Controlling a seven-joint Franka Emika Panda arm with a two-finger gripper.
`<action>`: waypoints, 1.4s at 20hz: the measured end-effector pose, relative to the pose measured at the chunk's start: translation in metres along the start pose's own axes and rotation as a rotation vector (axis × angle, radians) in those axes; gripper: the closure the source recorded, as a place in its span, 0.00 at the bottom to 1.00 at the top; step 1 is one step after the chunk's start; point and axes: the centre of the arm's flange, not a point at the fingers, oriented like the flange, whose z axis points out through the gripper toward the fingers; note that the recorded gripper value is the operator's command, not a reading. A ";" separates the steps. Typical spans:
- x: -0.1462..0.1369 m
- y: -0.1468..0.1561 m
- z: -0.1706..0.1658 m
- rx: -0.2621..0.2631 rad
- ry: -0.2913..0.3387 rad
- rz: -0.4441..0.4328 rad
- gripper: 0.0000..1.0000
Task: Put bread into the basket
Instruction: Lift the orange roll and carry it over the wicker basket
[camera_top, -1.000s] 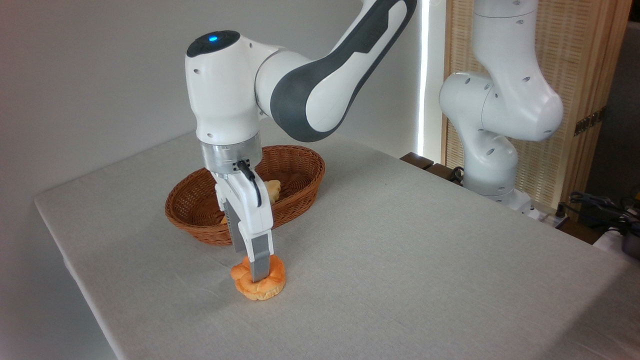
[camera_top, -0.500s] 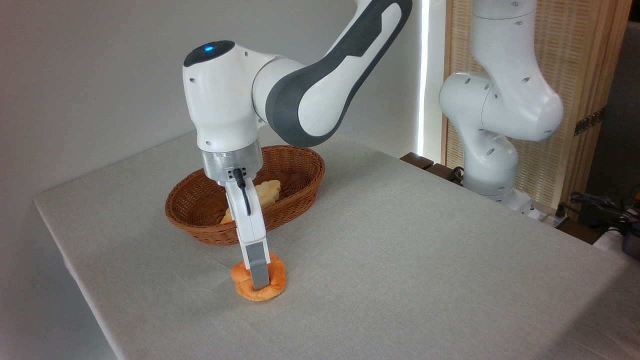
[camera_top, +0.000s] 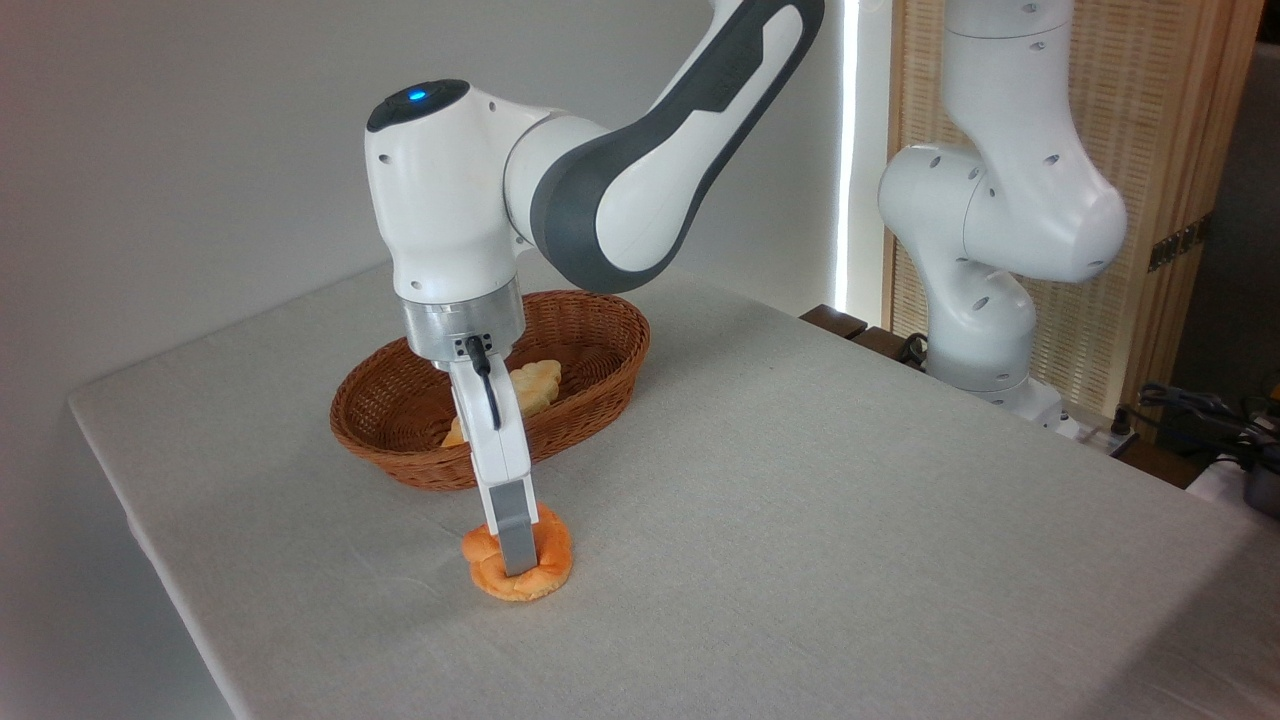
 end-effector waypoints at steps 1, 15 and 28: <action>0.000 0.000 0.000 0.000 0.000 0.000 0.86; 0.000 -0.004 -0.099 -0.091 0.036 -0.079 0.70; 0.085 0.057 -0.109 -0.240 -0.004 -0.475 0.00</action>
